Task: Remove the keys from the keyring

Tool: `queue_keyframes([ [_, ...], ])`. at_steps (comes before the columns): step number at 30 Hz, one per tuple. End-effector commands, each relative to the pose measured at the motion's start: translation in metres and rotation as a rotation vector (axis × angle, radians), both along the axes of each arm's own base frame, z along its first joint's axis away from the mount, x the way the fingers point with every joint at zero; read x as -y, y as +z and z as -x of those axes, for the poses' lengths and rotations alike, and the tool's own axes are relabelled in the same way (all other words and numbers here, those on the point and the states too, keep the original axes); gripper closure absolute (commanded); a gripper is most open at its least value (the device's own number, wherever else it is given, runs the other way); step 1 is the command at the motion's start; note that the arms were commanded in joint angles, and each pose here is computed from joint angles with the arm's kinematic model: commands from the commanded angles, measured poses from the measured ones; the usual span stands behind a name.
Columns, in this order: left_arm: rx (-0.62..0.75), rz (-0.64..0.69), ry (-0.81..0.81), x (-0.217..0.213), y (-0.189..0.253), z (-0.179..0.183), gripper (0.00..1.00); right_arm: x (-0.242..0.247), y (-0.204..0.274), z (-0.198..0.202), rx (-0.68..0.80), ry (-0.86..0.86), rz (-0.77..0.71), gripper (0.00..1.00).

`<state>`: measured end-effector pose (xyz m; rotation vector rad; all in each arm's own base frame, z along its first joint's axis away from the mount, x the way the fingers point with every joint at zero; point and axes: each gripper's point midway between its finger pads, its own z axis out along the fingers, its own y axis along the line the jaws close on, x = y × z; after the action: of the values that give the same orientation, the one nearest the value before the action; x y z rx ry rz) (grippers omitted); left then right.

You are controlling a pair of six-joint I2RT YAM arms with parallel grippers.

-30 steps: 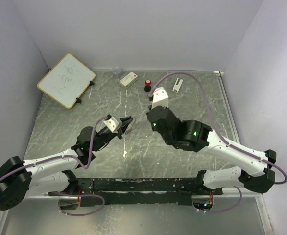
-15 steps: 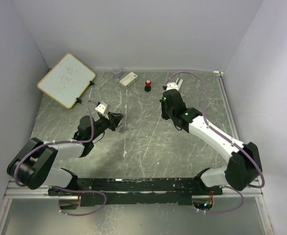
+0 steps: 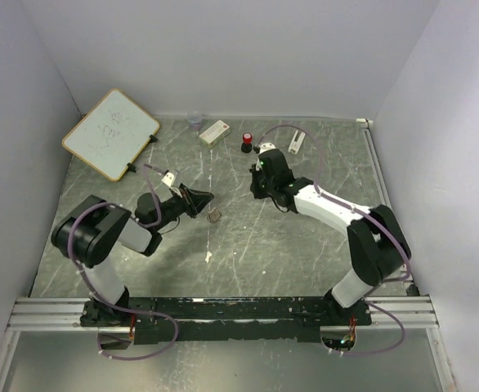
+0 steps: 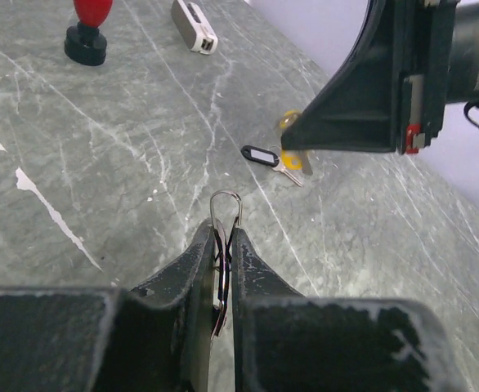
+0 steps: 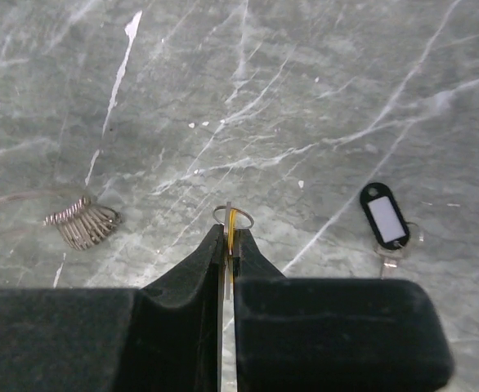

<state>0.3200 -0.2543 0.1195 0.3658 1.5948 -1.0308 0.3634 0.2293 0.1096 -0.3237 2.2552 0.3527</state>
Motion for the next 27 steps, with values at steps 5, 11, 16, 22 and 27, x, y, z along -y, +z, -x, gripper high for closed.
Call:
queue_keyframes([
  [5,0.049,0.073,-0.041,0.003,0.001,-0.030,0.88,-0.028,-0.030,-0.014,-0.036,0.068,-0.066,1.00],
  [11,0.005,-0.009,0.041,-0.004,-0.025,-0.048,0.82,-0.034,-0.049,-0.020,-0.055,0.076,-0.056,1.00],
  [16,-0.028,-0.075,0.101,-0.012,-0.039,-0.058,0.70,-0.037,-0.066,-0.028,-0.073,0.069,-0.035,1.00],
  [22,-0.073,-0.119,0.179,-0.026,-0.052,-0.059,0.11,-0.035,-0.082,-0.033,-0.088,0.050,-0.011,0.92],
  [27,-0.072,-0.129,0.202,-0.031,-0.053,-0.057,0.02,-0.032,-0.093,-0.032,-0.102,0.044,0.014,0.78],
])
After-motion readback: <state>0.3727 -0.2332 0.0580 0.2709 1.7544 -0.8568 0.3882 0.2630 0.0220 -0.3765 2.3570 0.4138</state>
